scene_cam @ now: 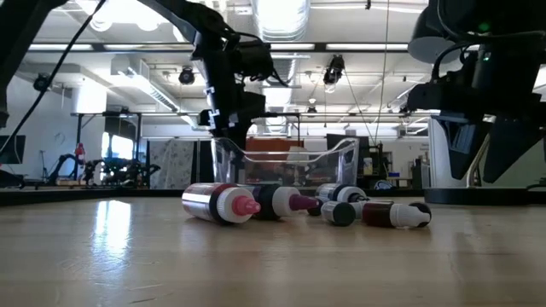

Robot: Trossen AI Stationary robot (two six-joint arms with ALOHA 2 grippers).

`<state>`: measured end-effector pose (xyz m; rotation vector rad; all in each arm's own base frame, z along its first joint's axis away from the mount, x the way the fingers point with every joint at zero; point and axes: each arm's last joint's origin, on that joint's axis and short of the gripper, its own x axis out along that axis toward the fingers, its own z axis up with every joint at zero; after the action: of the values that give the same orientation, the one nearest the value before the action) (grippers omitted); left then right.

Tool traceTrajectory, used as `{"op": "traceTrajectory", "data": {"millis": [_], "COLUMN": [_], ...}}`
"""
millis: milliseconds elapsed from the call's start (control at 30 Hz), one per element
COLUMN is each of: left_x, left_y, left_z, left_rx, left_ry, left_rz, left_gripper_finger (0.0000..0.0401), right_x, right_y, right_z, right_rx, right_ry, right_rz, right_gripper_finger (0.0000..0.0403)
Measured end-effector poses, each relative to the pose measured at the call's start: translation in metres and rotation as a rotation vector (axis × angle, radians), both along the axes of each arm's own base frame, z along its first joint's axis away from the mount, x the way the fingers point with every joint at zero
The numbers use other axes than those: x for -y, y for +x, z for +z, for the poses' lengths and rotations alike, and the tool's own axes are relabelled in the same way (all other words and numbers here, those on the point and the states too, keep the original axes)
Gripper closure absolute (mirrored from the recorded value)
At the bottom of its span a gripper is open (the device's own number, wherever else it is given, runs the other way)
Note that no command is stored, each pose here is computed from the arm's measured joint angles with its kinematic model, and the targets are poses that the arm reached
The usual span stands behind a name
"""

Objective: Pick & Place food coloring
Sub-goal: Put the large blue food coloring bottle into the transparent bin, then put the large pink food coloring bottle into the transparent bin

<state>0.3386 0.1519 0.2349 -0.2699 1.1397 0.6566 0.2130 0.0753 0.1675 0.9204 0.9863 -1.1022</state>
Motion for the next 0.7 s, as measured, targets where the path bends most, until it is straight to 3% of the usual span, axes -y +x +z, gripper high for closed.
{"op": "traceTrajectory", "data": {"millis": [200, 433, 500, 700], "left_x": [-0.002, 0.008, 0.021, 0.078], "left_y": [0.000, -0.013, -0.020, -0.044], "left_z": [0.010, 0.047, 0.064, 0.104], "left_rx": [0.009, 0.045, 0.062, 0.165], "left_ry": [0.042, 0.056, 0.070, 0.132], "left_rz": [0.011, 0.001, -0.042, -0.259], "left_gripper_finger": [0.0258, 0.0250, 0.0250, 0.0250], "right_x": [0.000, 0.000, -0.001, -0.014], "right_y": [0.000, 0.001, 0.003, 0.020], "right_z": [0.000, 0.000, 0.000, 0.002], "right_rx": [0.002, 0.003, 0.006, 0.110], "right_ry": [0.001, 0.000, 0.002, 0.027], "right_rz": [-0.001, 0.032, 0.103, 0.480], "right_gripper_finger": [0.0188, 0.0188, 0.0188, 0.0188]}}
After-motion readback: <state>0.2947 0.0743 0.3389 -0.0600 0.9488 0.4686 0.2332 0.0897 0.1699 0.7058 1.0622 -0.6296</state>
